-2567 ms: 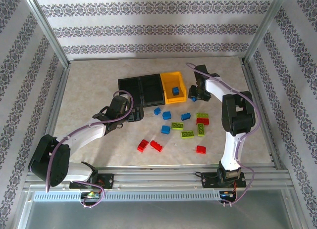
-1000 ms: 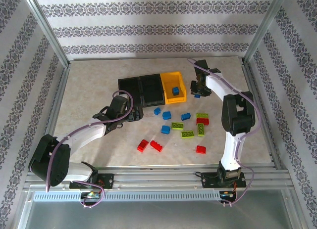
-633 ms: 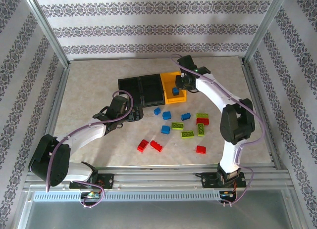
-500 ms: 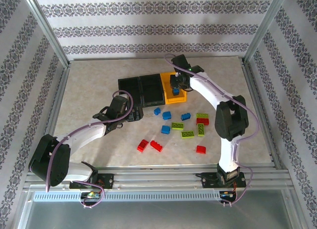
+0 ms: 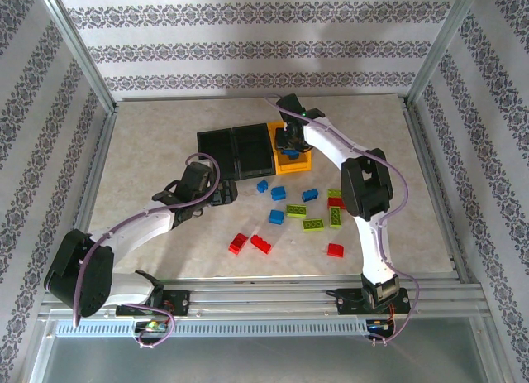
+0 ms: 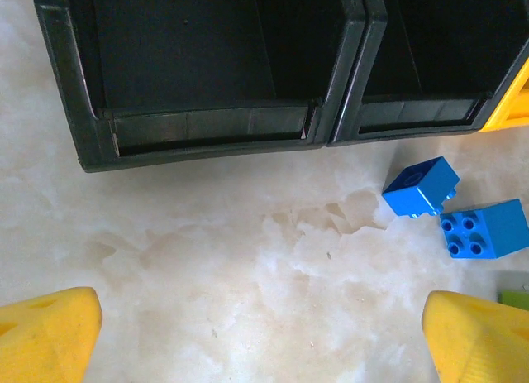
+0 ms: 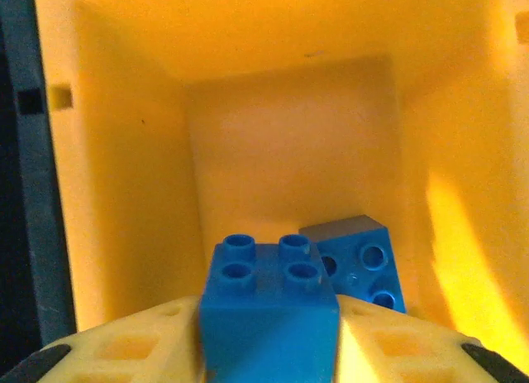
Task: Sort the legos into containers by color
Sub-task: Place the lego in the container, then pick up the lego from the middle-left of the table.
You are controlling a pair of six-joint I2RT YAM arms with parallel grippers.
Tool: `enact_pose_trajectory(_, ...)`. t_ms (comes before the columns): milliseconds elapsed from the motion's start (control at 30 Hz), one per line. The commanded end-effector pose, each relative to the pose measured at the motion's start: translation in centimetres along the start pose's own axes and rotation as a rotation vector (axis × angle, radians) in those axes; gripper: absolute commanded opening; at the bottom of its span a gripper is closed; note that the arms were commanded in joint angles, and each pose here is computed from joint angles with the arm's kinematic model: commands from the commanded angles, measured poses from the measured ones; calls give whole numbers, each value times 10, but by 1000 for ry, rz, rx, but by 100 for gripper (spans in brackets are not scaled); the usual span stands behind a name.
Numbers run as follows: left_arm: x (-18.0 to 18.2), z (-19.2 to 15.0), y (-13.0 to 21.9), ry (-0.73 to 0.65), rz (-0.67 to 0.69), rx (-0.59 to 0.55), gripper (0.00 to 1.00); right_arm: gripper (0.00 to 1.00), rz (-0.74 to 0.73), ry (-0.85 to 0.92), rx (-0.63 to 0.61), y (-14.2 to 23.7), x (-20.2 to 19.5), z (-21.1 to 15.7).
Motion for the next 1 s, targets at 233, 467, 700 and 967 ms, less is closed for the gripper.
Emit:
enact_pose_trajectory(233,7,-17,8,-36,-2,71,100,51,16,2,-39,23,4,11)
enact_pose_trajectory(467,3,-36,22,-77,-42,146,100,59,14,1,-99,60,0,10)
enact_pose_trajectory(700,-11,-81,39,-236,-57,259,100,69,-11,-21,-155,93,-10,-7)
enact_pose_trajectory(967,-2,-121,51,-362,-30,352,95,93,-66,-62,-196,120,-29,-40)
Point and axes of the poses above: each hand's point on the last joint's axis, 136 mm out from that joint toward the fingers, its own y axis back along the fingers, its own x axis along the line the jaws close on, z = x × y, the point moved 6 cm from there along y, back along the fingers, and after that the axes turned 5 degrees about y, right-handed, at the moved point
